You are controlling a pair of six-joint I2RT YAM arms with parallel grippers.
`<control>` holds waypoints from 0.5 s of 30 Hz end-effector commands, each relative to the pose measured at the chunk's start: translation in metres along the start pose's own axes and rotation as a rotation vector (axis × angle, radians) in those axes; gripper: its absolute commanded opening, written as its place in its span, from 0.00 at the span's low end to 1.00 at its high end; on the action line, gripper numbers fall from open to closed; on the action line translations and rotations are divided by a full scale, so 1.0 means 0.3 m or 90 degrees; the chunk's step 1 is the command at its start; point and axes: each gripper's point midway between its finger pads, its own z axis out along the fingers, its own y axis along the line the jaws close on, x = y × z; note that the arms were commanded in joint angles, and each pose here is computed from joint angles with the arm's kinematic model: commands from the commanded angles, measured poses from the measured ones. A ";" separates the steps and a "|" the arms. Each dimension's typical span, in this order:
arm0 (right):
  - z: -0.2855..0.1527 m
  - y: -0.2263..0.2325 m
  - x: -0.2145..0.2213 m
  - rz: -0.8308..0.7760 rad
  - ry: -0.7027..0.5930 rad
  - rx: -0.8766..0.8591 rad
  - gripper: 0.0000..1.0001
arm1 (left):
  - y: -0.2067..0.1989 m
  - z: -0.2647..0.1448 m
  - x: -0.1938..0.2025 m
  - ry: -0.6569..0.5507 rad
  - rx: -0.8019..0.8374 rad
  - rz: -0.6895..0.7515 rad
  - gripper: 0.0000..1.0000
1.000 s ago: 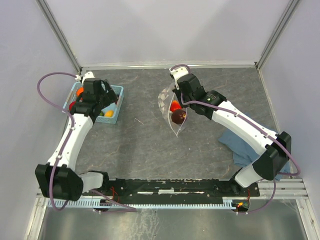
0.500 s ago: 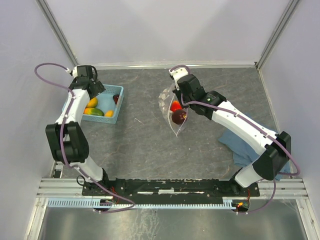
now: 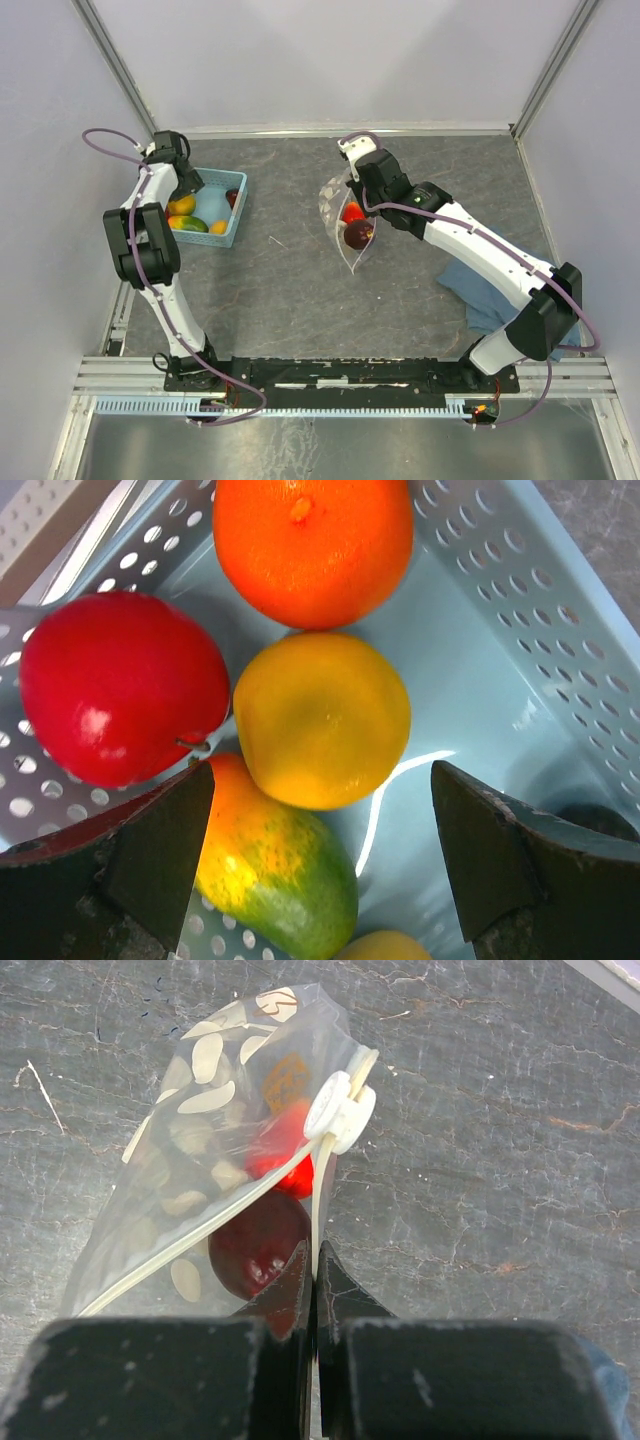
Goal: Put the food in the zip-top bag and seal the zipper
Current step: Pick up the fake fruit from the bin.
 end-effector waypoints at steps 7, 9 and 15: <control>-0.034 -0.039 -0.053 0.012 -0.044 0.018 0.02 | -0.038 0.123 -0.011 0.034 0.021 0.039 0.93; -0.033 -0.040 -0.052 0.012 -0.043 0.017 0.02 | -0.048 0.146 0.008 0.046 0.027 0.046 0.92; -0.025 -0.037 -0.046 0.011 -0.040 0.015 0.02 | -0.079 0.161 0.031 0.064 0.059 0.057 0.84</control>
